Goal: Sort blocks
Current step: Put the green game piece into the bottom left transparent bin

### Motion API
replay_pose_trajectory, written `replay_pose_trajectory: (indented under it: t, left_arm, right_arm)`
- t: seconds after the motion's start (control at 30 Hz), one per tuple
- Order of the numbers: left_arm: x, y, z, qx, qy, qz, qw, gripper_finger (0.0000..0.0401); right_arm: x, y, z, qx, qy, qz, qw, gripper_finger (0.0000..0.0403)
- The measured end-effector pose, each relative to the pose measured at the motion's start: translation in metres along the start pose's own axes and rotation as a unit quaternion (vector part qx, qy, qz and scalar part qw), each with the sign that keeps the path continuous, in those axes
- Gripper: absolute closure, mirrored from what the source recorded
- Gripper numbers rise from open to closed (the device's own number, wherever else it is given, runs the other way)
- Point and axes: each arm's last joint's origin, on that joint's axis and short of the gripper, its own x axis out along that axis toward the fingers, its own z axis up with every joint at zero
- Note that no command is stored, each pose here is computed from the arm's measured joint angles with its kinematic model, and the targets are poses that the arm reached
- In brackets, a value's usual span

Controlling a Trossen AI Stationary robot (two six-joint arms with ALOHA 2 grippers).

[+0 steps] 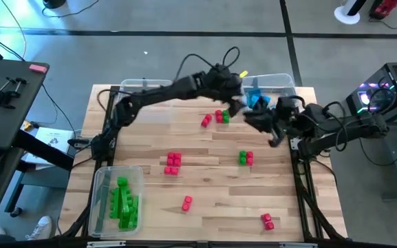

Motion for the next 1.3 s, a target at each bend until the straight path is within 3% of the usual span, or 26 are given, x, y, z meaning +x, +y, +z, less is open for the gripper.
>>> replay_pose_trajectory:
  t: [0.13,0.2,0.27,0.33,0.4,0.5,0.6,0.7,0.93,1.17,1.2,1.3]
  left_arm:
    - [-0.039,-0.018,-0.014,-0.034,0.152,-0.105,0.982,0.0158]
    - [-0.054,-0.036,-0.025,-0.031,0.202,-0.139,0.969,0.0161]
    - [-0.071,-0.054,-0.032,-0.026,0.211,-0.154,0.965,0.0163]
    - [-0.086,-0.071,-0.042,-0.026,0.192,-0.165,0.967,0.0165]
    - [-0.097,-0.085,-0.057,-0.04,0.162,-0.158,0.973,0.0168]
    - [-0.113,-0.097,-0.086,-0.073,0.101,-0.121,0.985,0.0171]
    - [-0.133,-0.095,-0.11,-0.144,0.031,-0.079,0.986,0.0172]
    - [-0.15,-0.079,-0.126,-0.221,-0.027,-0.037,0.974,0.0173]
    - [-0.172,-0.053,-0.134,-0.263,-0.09,-0.019,0.96,0.0173]
    - [-0.176,-0.043,-0.126,-0.258,-0.127,-0.015,0.958,0.0173]
    - [-0.176,-0.041,-0.126,-0.261,-0.128,-0.014,0.957,0.0173]
    - [-0.176,-0.041,-0.126,-0.261,-0.127,-0.011,0.957,0.0173]
  right_arm:
    - [-0.004,0.004,-0.01,0.079,0.104,0.082,0.988,0.0403]
    - [-0.007,0.003,-0.024,0.121,0.181,0.073,0.973,0.0403]
    - [-0.012,0.002,-0.041,0.154,0.262,0.037,0.952,0.0403]
    - [-0.021,-0.002,-0.063,0.166,0.36,-0.015,0.918,0.0403]
    - [-0.034,-0.007,-0.084,0.166,0.455,-0.075,0.872,0.0403]
    - [-0.049,-0.015,-0.105,0.155,0.54,-0.166,0.811,0.0403]
    - [-0.059,-0.026,-0.119,0.145,0.568,-0.273,0.763,0.0397]
    - [-0.061,-0.04,-0.131,0.132,0.585,-0.34,0.724,0.0381]
    - [-0.055,-0.081,-0.166,0.095,0.64,-0.394,0.653,0.0381]
    - [-0.044,-0.096,-0.179,-0.01,0.722,-0.412,0.555,0.0402]
    - [-0.04,-0.094,-0.177,-0.032,0.73,-0.405,0.549,0.0402]
    - [-0.023,-0.083,-0.171,-0.072,0.737,-0.365,0.564,0.0402]
